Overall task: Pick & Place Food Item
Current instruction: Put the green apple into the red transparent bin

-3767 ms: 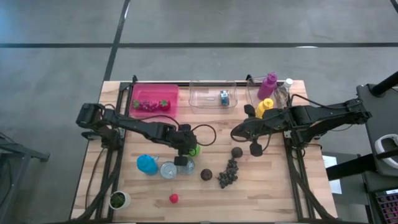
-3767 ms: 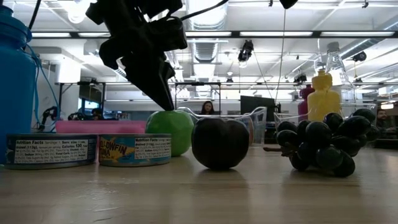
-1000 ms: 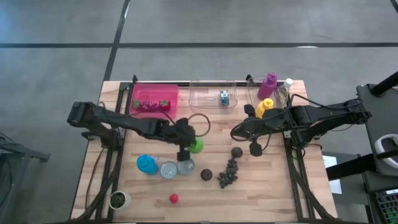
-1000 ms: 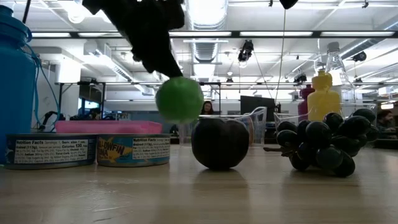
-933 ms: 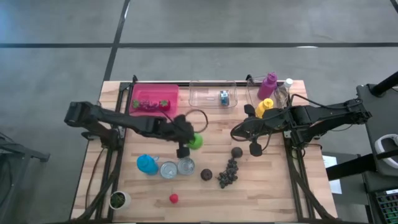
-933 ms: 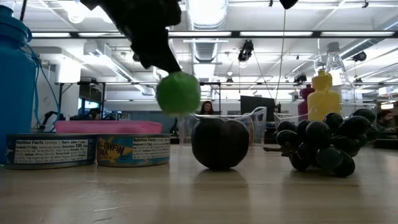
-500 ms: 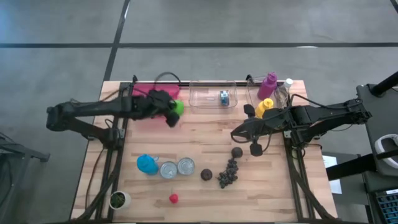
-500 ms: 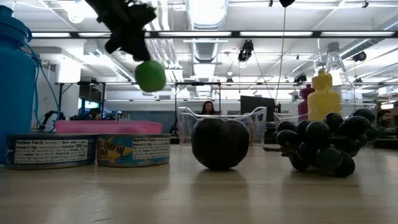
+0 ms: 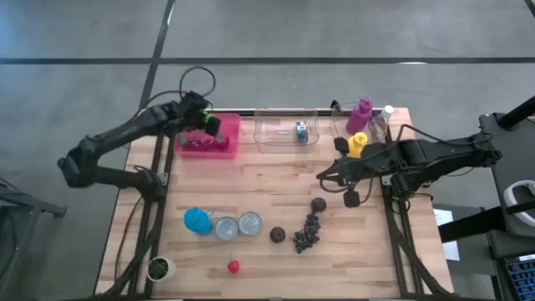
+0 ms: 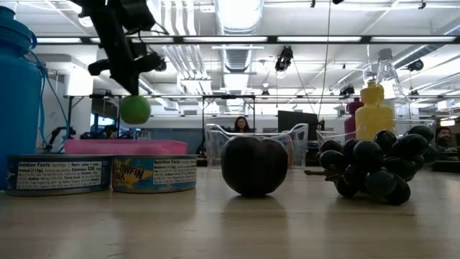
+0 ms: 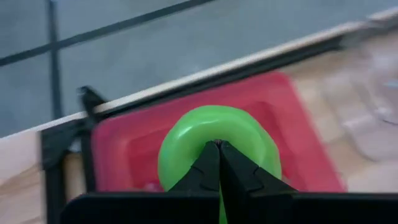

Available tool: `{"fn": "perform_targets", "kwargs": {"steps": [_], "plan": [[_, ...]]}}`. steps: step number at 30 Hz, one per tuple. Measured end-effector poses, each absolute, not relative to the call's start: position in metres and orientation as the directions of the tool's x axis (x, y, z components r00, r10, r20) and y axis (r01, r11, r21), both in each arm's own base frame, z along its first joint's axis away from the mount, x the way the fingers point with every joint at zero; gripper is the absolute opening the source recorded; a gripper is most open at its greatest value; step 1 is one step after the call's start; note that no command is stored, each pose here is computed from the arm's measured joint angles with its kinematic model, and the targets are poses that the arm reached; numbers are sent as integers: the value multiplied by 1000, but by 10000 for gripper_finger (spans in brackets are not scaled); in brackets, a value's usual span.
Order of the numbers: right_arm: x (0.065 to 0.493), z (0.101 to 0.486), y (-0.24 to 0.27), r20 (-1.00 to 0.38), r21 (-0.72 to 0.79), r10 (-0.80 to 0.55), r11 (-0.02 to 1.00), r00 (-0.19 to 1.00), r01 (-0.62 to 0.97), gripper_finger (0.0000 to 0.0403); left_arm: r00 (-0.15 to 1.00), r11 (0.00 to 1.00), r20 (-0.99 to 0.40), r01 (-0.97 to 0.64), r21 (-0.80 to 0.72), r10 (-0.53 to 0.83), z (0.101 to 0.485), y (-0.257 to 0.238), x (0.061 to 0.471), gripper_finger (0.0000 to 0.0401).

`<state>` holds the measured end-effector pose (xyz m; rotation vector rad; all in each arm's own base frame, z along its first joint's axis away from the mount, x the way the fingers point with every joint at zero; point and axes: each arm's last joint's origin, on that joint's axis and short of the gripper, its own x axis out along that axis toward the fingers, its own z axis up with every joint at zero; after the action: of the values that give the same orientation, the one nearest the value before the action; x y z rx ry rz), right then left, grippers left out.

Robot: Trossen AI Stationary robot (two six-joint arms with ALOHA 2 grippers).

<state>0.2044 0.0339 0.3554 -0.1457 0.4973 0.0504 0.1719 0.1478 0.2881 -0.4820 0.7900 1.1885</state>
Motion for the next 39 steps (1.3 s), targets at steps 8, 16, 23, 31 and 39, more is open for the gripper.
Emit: {"fn": "perform_targets", "kwargs": {"steps": [8, 16, 23, 31, 39], "plan": [[202, 358, 29, -457, -105, -120, 991, 881, 81, 13, 28, 147, -779, -986, 83, 626, 272, 174, 142, 0], [203, 359, 28, -441, -97, -158, 987, 883, 128, 13, 20, 81, -765, -996, 42, 644, 241, 178, 137, 0], [202, 360, 28, -427, -102, -177, 984, 887, 148, 13, 5, -28, -740, -999, -32, 673, 212, 179, 130, 0], [202, 360, 28, -427, -100, -177, 984, 887, 148, 13, -5, -66, -699, -996, -61, 715, 204, 181, 129, 0], [202, 360, 28, -428, -102, -177, 984, 886, 148, 13, -5, -56, -695, -997, -51, 719, 204, 181, 129, 21]]}}
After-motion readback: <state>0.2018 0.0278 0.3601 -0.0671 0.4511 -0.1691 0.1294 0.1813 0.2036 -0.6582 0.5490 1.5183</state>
